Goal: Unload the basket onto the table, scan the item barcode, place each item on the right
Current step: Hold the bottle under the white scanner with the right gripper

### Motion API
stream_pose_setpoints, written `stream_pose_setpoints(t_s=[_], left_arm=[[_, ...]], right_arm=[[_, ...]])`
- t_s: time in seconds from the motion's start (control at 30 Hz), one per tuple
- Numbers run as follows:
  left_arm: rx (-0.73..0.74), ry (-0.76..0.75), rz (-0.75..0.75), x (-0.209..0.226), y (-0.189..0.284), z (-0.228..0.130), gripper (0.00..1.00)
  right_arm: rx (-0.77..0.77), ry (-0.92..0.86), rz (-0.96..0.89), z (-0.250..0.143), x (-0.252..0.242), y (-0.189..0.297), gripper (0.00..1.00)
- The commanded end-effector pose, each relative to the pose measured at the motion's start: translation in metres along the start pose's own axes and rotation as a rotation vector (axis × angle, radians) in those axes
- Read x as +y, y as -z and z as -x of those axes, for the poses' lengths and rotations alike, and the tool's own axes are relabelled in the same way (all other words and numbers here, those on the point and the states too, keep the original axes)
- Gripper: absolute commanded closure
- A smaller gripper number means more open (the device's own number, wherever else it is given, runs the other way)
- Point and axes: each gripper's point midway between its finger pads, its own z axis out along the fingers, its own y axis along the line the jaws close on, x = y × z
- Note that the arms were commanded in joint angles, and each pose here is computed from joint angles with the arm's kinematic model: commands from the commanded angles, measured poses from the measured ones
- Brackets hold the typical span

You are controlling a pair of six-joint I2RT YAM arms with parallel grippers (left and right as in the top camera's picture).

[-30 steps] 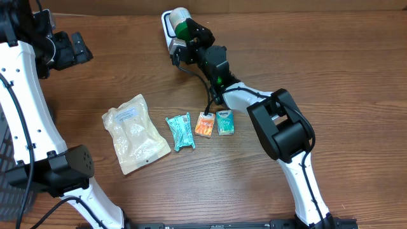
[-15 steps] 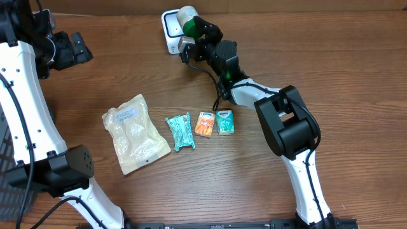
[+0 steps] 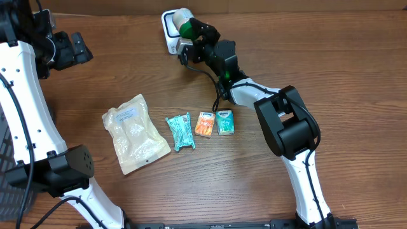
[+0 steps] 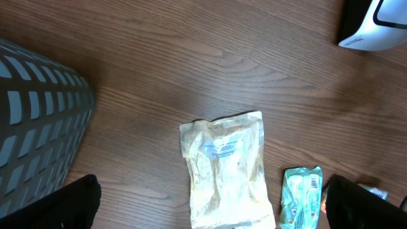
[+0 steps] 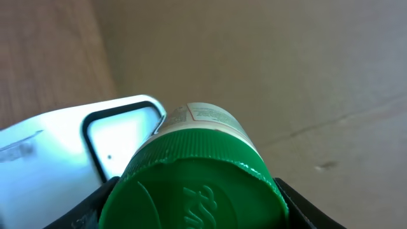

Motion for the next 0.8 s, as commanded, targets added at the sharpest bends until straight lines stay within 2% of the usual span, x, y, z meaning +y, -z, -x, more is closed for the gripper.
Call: stream_pose_setpoints(t_s=[0.0,0.07,0.5,0.53,0.57,0.6,0.77], left_arm=[[0.004,-0.018,0.003,0.000,-0.001,0.000,0.00],[0.004,-0.018,0.003,0.000,-0.001,0.000,0.00],[0.004,-0.018,0.003,0.000,-0.001,0.000,0.00],[0.004,-0.018,0.003,0.000,-0.001,0.000,0.00],[0.004,-0.018,0.003,0.000,-0.001,0.000,0.00],[0.003,-0.018,0.003,0.000,-0.001,0.000,0.01],[0.004,-0.018,0.003,0.000,-0.001,0.000,0.00]], right_arm=[[-0.044,0.001,-0.033,0.021,-0.021,-0.005,0.46],[-0.048,0.002,-0.037,0.021,-0.019,-0.005,0.43],[-0.029,-0.011,0.030,0.021,0.000,-0.006,0.42],[-0.020,-0.014,0.050,0.019,0.004,-0.006,0.39],[-0.010,-0.016,0.068,0.016,0.009,-0.006,0.30],[-0.006,-0.018,0.075,0.016,0.011,-0.006,0.00],[-0.025,-0.013,0.047,0.022,0.005,-0.006,0.00]])
